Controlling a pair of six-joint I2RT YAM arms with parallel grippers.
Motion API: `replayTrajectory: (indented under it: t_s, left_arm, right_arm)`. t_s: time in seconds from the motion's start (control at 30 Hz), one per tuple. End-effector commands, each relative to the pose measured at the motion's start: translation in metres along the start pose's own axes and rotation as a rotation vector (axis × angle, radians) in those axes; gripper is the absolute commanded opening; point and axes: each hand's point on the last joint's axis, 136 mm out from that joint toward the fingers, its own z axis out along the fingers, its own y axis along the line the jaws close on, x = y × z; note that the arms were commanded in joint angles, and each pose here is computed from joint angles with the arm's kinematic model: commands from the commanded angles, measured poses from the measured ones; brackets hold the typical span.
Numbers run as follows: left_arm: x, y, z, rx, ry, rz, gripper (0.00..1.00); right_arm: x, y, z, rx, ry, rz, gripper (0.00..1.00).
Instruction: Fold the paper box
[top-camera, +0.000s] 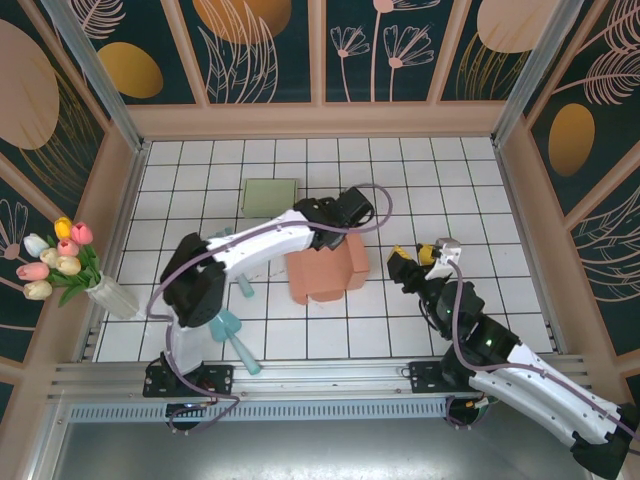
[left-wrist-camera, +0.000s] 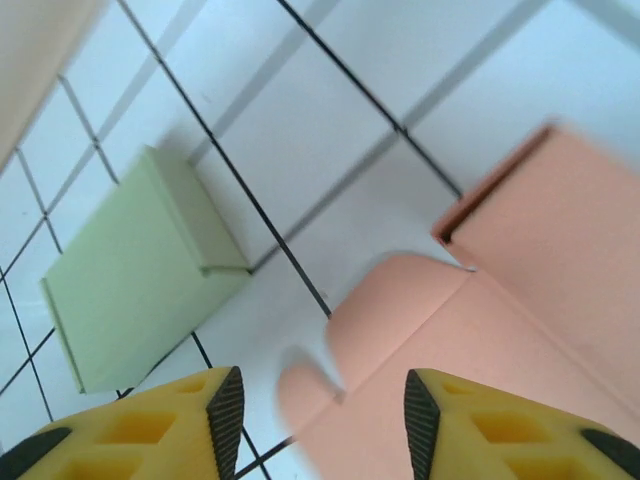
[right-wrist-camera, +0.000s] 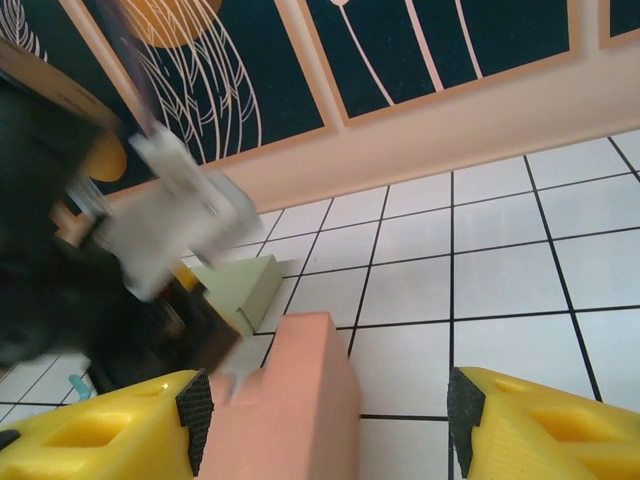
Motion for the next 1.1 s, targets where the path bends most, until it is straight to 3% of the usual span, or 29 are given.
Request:
replayTrajectory:
  t_s: [0.0, 0.17, 0.27, 0.37, 0.77, 1.07]
  left_arm:
    - [-0.015, 0.039, -0.053, -0.012, -0.155, -0.368, 0.55]
    - [0.059, 0.034, -0.066, 0.152, -0.184, -0.719, 0.66]
    - [0.098, 0.015, -0.057, 0.298, -0.173, -0.831, 0.67]
    - [0.122, 0.009, -0.049, 0.32, -0.164, -0.873, 0.65]
    - [0.148, 0.008, -0.031, 0.32, -0.235, -0.963, 0.68]
    - [0.16, 0.007, -0.028, 0.338, -0.266, -0.99, 0.69]
  right_arm:
    - [0.004, -0.005, 0.002, 0.025, 0.004, 0.002, 0.66]
    - [0.011, -0.003, 0.007, 0.03, 0.033, -0.023, 0.66]
    - [0.019, 0.0, 0.013, 0.024, 0.065, -0.063, 0.66]
    - [0.028, 0.001, 0.023, 0.051, 0.115, -0.102, 0.67]
    - [0.068, 0.036, 0.083, 0.081, 0.347, -0.168, 0.67]
    - [0.091, 0.013, 0.103, 0.146, 0.406, -0.12, 0.67]
